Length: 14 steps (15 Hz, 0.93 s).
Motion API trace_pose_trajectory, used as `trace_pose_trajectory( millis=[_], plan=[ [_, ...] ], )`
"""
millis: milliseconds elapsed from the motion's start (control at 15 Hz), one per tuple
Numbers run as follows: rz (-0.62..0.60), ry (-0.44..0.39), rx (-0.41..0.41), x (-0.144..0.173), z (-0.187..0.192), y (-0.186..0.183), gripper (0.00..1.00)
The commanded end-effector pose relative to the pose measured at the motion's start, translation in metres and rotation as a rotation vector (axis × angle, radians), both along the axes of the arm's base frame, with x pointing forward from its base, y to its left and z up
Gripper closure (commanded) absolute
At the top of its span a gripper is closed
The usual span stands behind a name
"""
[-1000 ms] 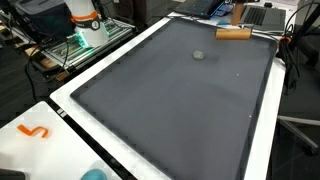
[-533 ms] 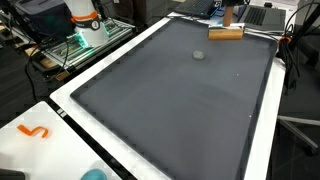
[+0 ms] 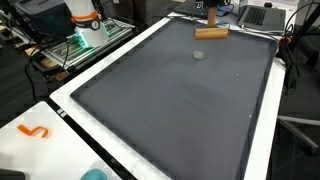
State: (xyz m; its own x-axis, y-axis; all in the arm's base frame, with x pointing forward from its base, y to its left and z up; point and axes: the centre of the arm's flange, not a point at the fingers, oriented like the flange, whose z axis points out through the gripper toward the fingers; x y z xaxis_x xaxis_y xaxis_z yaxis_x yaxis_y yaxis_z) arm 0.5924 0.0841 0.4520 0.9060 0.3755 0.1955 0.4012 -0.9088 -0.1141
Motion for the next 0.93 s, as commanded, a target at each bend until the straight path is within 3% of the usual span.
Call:
trace_pose_trajectory(
  millis=[0,533,867],
  plan=[
    [0.017,-0.045,0.030,-0.044,-0.001,-0.015,0.76],
    [0.062,-0.117,-0.010,-0.091,-0.010,-0.010,0.76],
    [0.117,-0.161,-0.040,-0.113,-0.009,0.017,0.76]
  ],
)
